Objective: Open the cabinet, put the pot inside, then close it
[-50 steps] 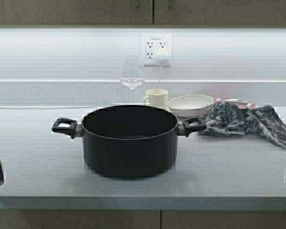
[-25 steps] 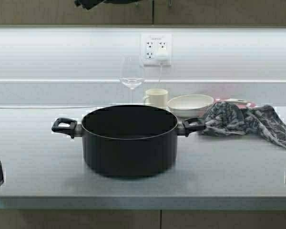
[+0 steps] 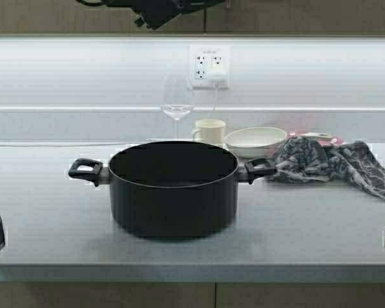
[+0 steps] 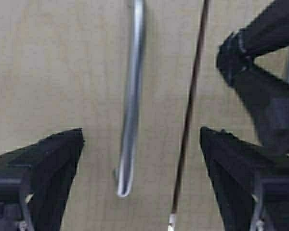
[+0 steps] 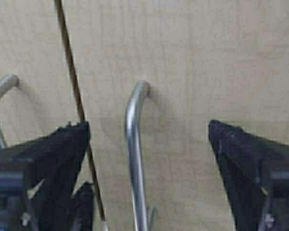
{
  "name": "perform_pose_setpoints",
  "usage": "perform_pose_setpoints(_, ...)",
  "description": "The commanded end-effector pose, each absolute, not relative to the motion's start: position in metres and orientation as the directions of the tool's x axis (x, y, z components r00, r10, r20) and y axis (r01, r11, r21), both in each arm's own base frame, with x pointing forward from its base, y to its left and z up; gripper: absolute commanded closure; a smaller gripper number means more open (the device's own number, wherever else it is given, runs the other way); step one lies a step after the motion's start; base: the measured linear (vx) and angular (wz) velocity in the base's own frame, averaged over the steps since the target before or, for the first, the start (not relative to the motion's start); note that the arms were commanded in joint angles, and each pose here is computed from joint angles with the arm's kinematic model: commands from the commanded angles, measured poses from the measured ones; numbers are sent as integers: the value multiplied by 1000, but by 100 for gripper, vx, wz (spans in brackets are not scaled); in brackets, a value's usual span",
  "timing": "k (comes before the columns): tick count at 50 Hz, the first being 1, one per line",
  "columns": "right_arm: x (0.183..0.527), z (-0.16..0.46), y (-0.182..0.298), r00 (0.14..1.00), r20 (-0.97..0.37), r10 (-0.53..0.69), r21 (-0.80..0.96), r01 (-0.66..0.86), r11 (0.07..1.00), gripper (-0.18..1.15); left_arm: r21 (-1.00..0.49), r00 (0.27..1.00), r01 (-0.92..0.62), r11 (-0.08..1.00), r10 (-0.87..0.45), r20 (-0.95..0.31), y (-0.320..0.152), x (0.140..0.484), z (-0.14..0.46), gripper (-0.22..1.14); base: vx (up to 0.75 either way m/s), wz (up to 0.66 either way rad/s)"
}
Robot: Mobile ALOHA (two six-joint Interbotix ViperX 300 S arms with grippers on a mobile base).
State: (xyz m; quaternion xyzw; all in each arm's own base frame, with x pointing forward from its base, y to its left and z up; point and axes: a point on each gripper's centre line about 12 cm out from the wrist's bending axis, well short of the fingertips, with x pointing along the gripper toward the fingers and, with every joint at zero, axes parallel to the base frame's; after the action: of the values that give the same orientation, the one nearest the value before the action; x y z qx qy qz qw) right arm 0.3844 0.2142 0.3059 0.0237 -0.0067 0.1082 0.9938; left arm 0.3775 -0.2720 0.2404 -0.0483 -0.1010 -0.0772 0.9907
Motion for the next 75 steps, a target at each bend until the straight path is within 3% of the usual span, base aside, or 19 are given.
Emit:
perform_pose_setpoints(1,389,321,213,979,75,189,53,-193,980,4,-125,963,138,983,-104,247,-271,385,257,-8,0,0)
perform_pose_setpoints(9,395,319,214,981,83,176,52,-180,982,40,-150,968,92,984,-54,244,-264,401,256,-5,0,0)
perform_pose_setpoints(14,396,321,215,980,85,179,55,-184,981,71,-147,969,81,986,-43,244,-262,407,256,10,-1,-1)
perform_pose_setpoints(17,395,322,216,979,80,186,57,-191,980,88,-141,969,80,987,-44,244,-262,407,257,30,-1,3)
perform_pose_setpoints(20,395,322,216,979,77,191,56,-195,979,98,-141,970,86,986,-51,238,-262,406,259,60,-1,2)
perform_pose_setpoints(22,395,322,217,978,77,192,56,-197,979,97,-139,972,95,986,-62,226,-262,404,259,83,-2,1)
perform_pose_setpoints(25,394,325,217,977,81,195,57,-200,978,92,-142,974,108,984,-76,211,-262,403,260,106,-3,1)
perform_pose_setpoints(27,393,326,216,977,80,197,58,-202,978,90,-140,975,108,984,-77,209,-261,402,259,105,-3,1)
perform_pose_setpoints(33,389,332,214,975,81,208,62,-214,975,91,-141,974,114,983,-83,210,-259,399,264,82,-2,2)
perform_pose_setpoints(40,375,340,212,963,44,266,72,-269,961,91,-124,974,151,981,-126,189,-250,381,274,89,-1,-1)
perform_pose_setpoints(56,323,359,193,922,-10,386,35,-385,922,91,-52,958,272,961,-264,115,-210,325,309,88,1,-1)
perform_pose_setpoints(75,296,359,155,897,-108,429,23,-430,903,91,0,941,338,941,-338,-19,-156,300,340,88,-1,-1)
